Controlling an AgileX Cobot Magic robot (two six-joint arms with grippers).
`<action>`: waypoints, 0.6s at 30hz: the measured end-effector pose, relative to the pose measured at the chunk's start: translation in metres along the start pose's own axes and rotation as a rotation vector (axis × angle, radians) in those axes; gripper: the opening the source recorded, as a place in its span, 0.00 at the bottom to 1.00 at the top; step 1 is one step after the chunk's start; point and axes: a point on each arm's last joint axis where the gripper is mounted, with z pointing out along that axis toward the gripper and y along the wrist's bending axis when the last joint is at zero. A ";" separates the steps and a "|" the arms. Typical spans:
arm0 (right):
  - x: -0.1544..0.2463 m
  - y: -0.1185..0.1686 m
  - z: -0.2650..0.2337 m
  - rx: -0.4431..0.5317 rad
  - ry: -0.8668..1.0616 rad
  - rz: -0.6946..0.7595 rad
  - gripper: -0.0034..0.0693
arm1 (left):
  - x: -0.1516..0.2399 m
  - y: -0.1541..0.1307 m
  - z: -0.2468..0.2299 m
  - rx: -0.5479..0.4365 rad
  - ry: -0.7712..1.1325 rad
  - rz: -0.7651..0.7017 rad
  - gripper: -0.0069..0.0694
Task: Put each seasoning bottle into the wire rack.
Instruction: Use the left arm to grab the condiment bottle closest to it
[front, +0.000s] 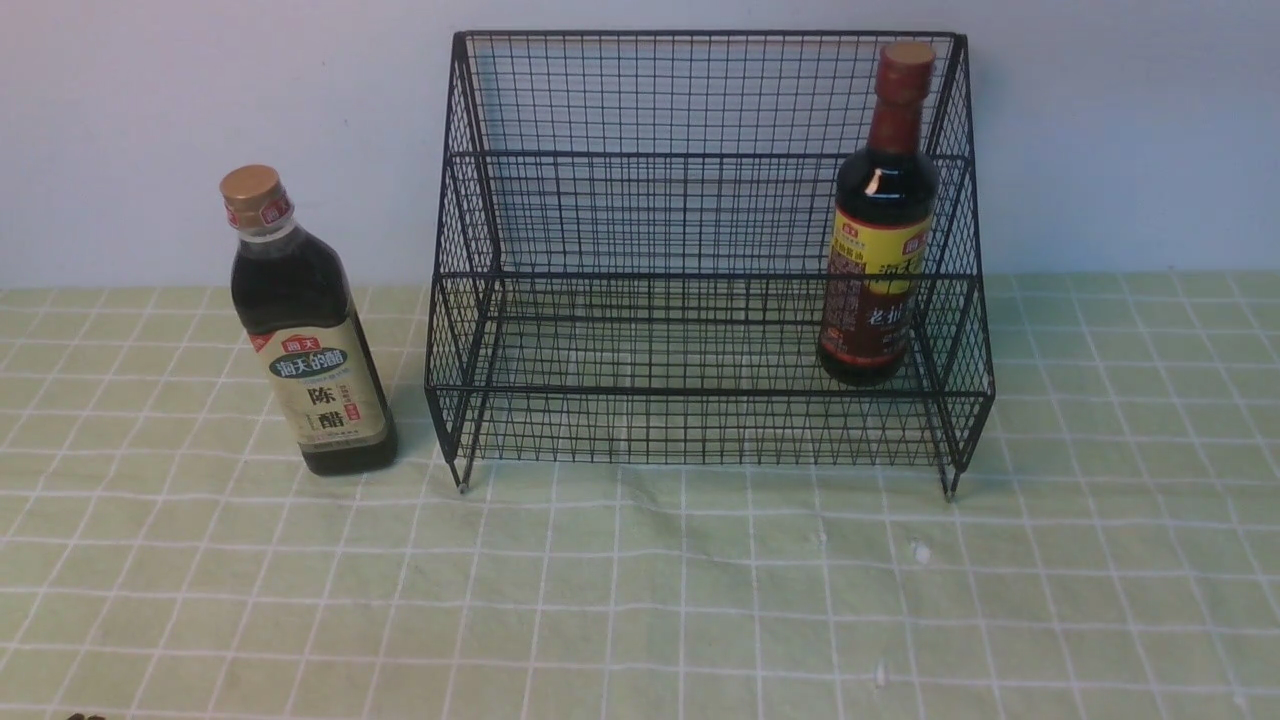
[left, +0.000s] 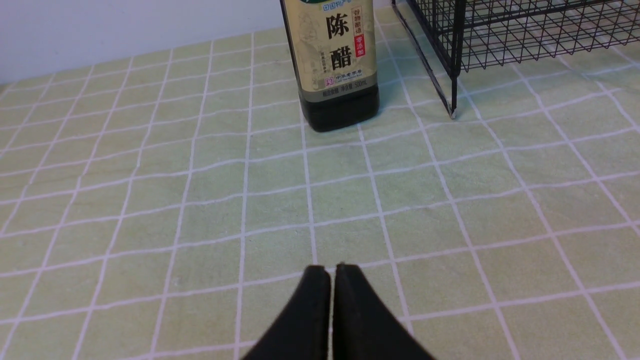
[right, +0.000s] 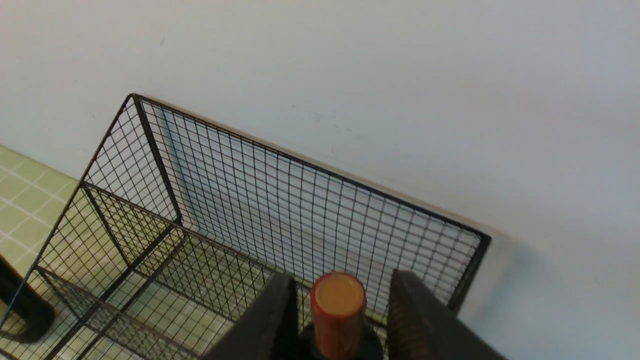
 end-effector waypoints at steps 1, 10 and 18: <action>-0.001 0.001 -0.015 0.018 0.000 0.015 0.27 | 0.000 0.000 0.000 0.000 0.000 0.000 0.08; 0.001 0.010 -0.153 0.182 -0.093 0.092 0.03 | 0.000 0.000 0.000 0.000 0.000 0.000 0.08; 0.070 0.025 -0.219 0.195 -0.164 0.162 0.03 | 0.000 0.000 0.000 0.000 0.000 0.000 0.08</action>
